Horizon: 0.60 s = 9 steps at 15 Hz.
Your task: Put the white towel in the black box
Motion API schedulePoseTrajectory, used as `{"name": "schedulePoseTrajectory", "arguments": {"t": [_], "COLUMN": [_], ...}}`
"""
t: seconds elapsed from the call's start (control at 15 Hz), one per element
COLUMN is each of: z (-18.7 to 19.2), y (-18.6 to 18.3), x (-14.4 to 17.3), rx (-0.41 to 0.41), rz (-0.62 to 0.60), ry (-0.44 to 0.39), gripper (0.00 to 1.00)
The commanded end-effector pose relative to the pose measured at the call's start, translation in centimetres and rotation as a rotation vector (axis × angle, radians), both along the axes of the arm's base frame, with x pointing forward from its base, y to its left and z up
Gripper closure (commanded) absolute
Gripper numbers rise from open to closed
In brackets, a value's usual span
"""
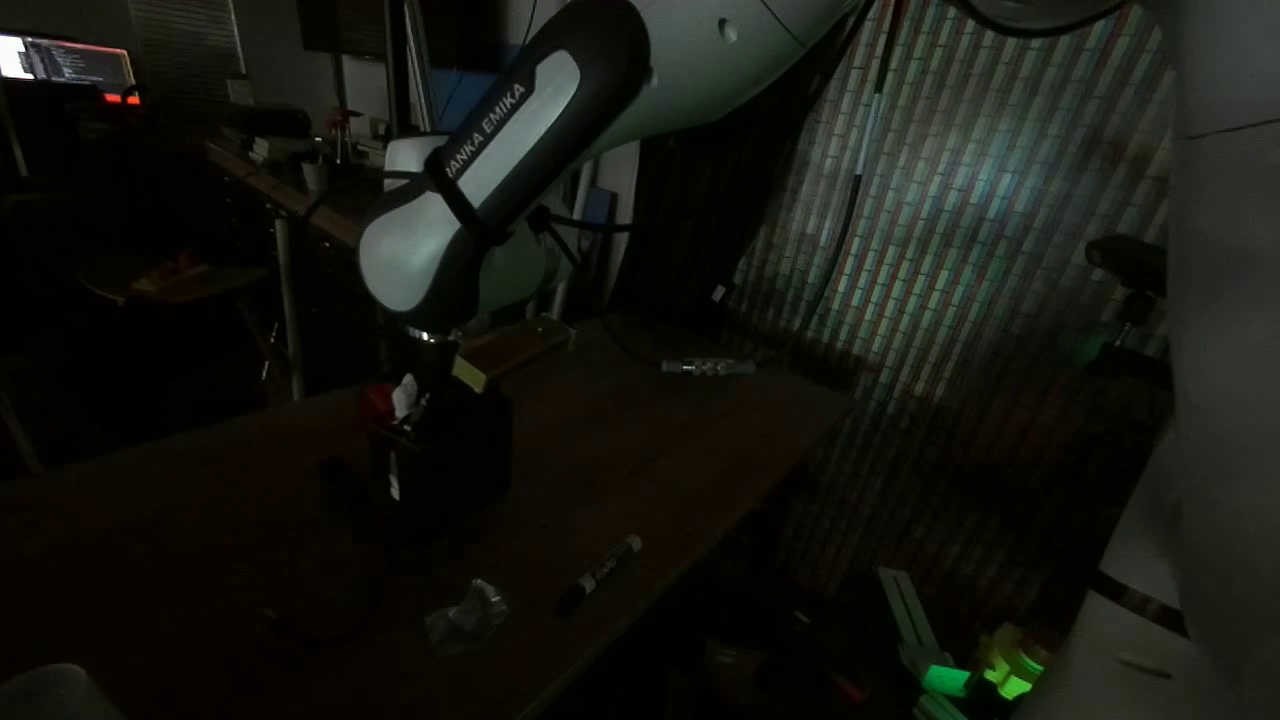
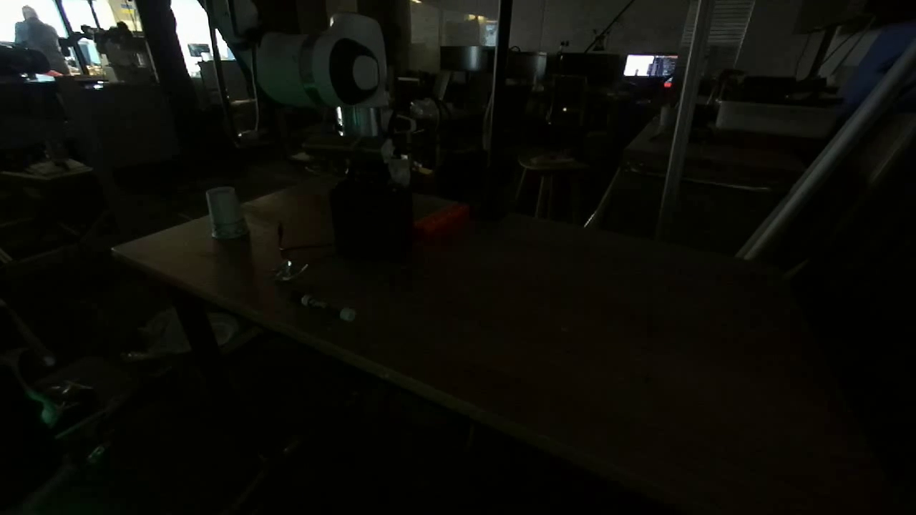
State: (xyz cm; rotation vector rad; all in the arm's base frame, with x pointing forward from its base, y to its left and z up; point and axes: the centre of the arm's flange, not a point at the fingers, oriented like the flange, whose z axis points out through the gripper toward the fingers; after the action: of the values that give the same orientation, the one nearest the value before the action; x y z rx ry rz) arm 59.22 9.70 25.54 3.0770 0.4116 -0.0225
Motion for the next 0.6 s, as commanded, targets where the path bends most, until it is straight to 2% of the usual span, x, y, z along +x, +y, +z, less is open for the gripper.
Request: {"name": "schedulePoseTrajectory", "arguments": {"t": [0.0, 0.53], "z": [1.9, 8.2], "y": [-0.6, -3.1], "x": [-1.2, -3.1], "rx": [-0.001, -0.042], "rz": [-0.006, -0.046], "ry": [-0.021, -0.098], "gripper": [1.00, 1.00]}}
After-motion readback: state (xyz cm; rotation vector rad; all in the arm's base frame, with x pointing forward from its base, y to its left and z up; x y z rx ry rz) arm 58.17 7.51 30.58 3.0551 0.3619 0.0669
